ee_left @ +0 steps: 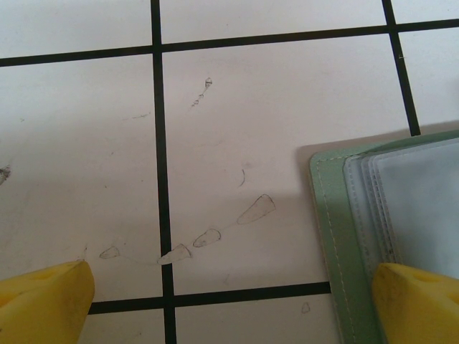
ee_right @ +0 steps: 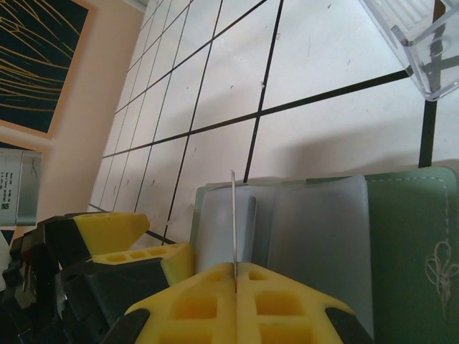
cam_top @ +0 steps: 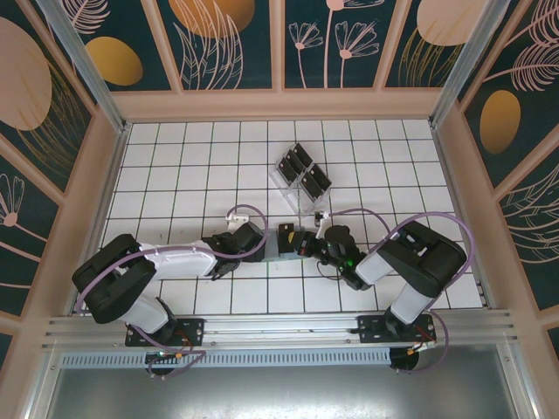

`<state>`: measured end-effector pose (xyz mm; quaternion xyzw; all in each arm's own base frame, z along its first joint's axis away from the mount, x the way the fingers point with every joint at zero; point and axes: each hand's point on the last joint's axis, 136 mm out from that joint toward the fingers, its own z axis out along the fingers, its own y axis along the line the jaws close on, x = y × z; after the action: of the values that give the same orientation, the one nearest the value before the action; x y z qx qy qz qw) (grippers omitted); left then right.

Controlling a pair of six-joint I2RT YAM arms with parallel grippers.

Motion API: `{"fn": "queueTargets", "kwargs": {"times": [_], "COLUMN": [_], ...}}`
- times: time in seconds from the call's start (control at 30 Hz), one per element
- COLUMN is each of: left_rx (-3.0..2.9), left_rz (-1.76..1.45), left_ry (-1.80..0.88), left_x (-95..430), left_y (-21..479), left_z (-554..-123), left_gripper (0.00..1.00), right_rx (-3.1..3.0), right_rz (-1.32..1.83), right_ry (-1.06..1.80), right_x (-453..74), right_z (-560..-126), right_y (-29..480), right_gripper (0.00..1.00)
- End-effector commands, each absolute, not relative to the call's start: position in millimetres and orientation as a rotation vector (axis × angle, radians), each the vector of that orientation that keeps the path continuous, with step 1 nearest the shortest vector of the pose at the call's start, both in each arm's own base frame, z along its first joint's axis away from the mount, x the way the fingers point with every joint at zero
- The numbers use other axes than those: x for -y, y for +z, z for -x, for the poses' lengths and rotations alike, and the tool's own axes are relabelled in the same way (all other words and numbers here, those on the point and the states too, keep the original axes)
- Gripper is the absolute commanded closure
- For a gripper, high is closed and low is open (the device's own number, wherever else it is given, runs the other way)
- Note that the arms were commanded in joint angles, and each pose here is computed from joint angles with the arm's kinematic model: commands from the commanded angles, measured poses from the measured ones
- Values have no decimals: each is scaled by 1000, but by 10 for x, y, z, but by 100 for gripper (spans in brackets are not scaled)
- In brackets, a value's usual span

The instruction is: Put the credit cards into the card holder

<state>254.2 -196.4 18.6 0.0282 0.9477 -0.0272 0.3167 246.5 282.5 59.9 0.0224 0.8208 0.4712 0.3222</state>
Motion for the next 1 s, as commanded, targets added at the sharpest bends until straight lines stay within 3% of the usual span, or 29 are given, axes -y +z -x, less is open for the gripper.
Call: {"fn": "queueTargets", "kwargs": {"times": [0.0, 0.97], "left_rx": [-2517, -2511], "left_rz": [-74, -74], "left_ry": [-1, -12], "left_x": [1855, 1879], "left_y": [106, 133], "left_z": [-2478, -2485], "left_gripper": [1, 2], "right_rx": [-2132, -2133], "right_rz": [-72, -148], "right_ry": [1238, 1331], "right_x": [-2809, -2762], "right_z": [-2464, -2367], "right_y": [603, 464], "right_gripper": [100, 100]}}
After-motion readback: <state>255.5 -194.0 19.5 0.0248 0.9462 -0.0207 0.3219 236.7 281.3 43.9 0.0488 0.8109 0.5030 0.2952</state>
